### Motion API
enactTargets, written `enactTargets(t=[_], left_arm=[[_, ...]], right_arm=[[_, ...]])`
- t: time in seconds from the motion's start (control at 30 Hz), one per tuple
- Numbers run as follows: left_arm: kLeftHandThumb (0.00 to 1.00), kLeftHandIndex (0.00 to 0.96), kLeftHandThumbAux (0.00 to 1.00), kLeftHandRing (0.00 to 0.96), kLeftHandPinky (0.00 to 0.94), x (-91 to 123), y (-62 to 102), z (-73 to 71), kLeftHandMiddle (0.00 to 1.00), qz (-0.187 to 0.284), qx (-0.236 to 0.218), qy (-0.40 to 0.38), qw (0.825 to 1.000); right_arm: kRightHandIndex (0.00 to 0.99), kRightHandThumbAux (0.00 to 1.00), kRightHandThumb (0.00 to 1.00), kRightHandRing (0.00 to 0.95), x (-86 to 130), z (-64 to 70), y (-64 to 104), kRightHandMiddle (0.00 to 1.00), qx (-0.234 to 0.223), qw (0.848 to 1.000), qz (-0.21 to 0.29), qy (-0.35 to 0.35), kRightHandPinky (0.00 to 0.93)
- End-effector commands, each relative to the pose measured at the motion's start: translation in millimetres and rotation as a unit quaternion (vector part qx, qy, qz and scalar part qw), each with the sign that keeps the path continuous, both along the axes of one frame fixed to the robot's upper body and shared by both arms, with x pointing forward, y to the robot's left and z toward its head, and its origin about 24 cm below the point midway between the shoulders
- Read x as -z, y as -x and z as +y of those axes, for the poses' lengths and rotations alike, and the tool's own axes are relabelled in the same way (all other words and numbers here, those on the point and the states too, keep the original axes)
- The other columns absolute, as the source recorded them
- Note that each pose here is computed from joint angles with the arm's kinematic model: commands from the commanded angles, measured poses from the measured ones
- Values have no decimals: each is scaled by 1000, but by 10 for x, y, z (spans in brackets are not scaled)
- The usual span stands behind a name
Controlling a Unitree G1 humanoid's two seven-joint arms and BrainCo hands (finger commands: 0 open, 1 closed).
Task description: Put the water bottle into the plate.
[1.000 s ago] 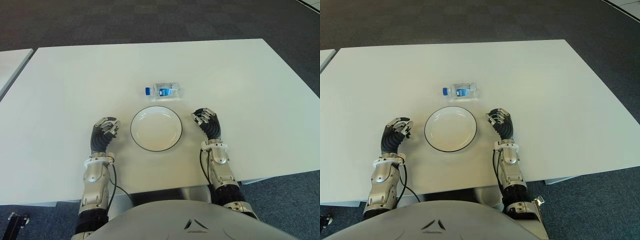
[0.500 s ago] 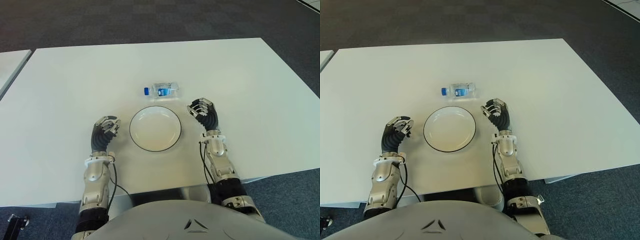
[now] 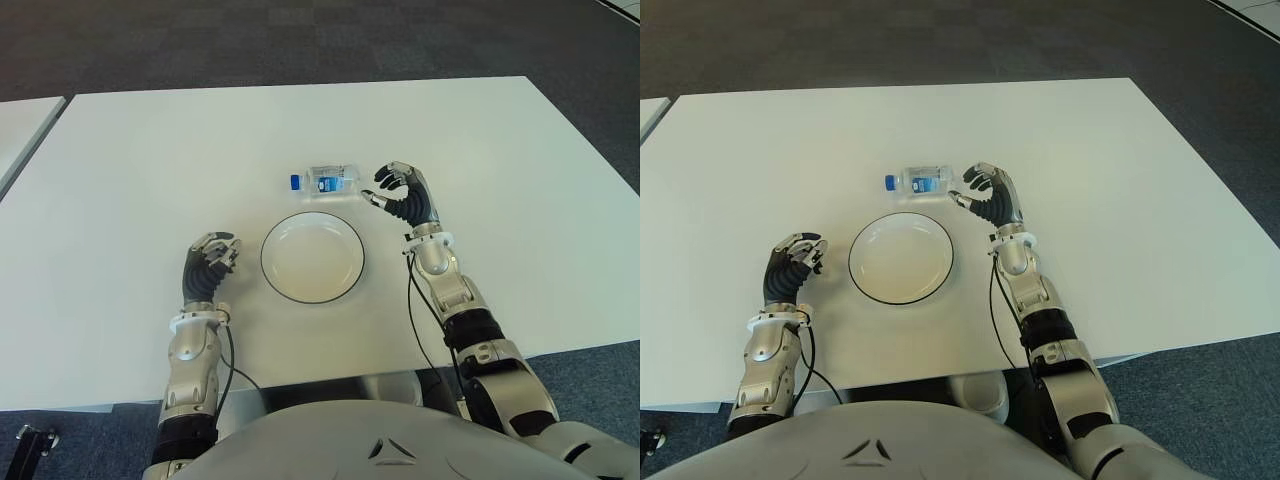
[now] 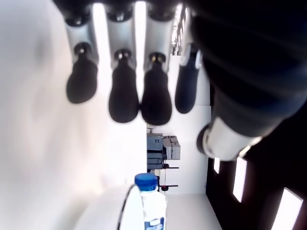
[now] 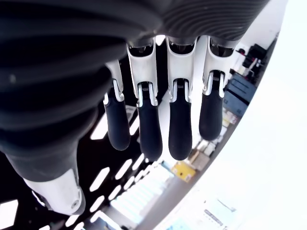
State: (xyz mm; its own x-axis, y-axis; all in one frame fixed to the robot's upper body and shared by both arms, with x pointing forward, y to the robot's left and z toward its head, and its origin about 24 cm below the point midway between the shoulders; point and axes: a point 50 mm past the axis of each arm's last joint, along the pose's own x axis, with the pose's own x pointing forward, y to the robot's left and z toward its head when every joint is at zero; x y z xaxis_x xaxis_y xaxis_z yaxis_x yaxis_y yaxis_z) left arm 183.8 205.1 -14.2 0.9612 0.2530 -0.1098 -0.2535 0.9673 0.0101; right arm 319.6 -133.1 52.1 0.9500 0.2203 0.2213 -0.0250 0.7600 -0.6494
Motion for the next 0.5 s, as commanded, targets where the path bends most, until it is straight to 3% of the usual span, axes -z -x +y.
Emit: enactTargets(t=[0.03,0.13,0.23,0.3,0.5], left_arm=[[703,434,721,711,713,20,18,-22,726,6,-6,0,1000],[702,433,722,712,715,19,19,-26,726,4,-5,-2,1000],[702,433,722,712,716,18,24,-29,726,1,1,-4,1000],[701,433,722,711,712,18,26,-30,725,2,1,-2,1000],[701,433,722,714,720,14,29,-34,727,-3,5,1,1000]], right_arm=[[411,731,691,383,-119,125,-157,389,-46,996,2,72,348],[407,730,689,326,-166,172,-197,333,-62,993,4,101,303],[404,728,687,257,-240,300,-285,268,-88,980,7,176,250],[253,696,566,187,-257,357,-334,203,-97,972,9,212,184],[77,618,510,33,-210,515,-477,37,-109,938,17,327,27]])
